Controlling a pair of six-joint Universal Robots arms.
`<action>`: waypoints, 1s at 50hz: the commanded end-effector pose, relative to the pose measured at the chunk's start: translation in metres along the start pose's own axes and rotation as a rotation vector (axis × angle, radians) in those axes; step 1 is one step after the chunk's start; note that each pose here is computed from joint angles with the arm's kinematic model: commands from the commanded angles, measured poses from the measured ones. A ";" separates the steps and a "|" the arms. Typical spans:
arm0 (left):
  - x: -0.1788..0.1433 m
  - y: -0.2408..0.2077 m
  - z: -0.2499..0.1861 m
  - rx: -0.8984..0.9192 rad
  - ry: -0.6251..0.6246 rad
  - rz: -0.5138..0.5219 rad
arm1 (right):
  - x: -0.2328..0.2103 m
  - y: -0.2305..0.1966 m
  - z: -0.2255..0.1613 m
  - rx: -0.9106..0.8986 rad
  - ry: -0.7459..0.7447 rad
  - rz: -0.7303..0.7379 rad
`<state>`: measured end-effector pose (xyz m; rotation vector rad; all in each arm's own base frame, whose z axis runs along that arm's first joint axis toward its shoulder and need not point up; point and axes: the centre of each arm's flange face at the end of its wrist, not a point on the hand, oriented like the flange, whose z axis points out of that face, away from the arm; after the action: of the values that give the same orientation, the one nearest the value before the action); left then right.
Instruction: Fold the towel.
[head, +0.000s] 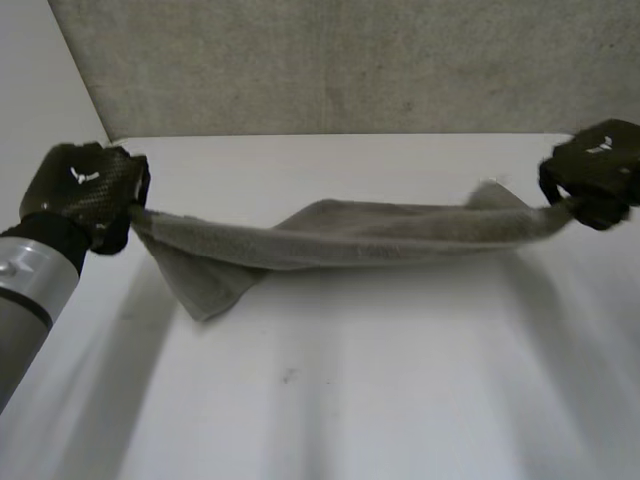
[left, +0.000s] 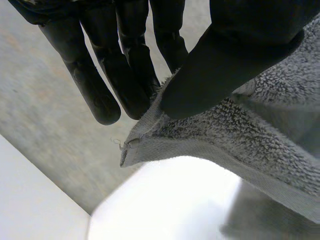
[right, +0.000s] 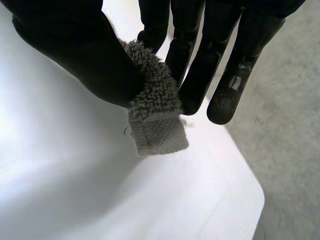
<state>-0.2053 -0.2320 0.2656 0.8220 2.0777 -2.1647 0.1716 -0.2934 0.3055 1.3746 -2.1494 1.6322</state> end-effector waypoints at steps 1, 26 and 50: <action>0.013 0.009 -0.026 -0.153 0.122 0.090 | -0.009 0.014 -0.043 -0.120 -0.035 -0.090; 0.035 0.068 0.064 -0.204 0.273 0.302 | -0.032 0.095 0.055 -0.343 -0.165 -0.078; -0.059 -0.106 0.153 0.495 -0.311 0.116 | 0.064 -0.062 0.061 0.501 0.484 0.025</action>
<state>-0.2483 -0.3875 0.4094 0.5193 1.1882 -2.5921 0.2008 -0.3906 0.4056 0.7804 -1.3782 2.4177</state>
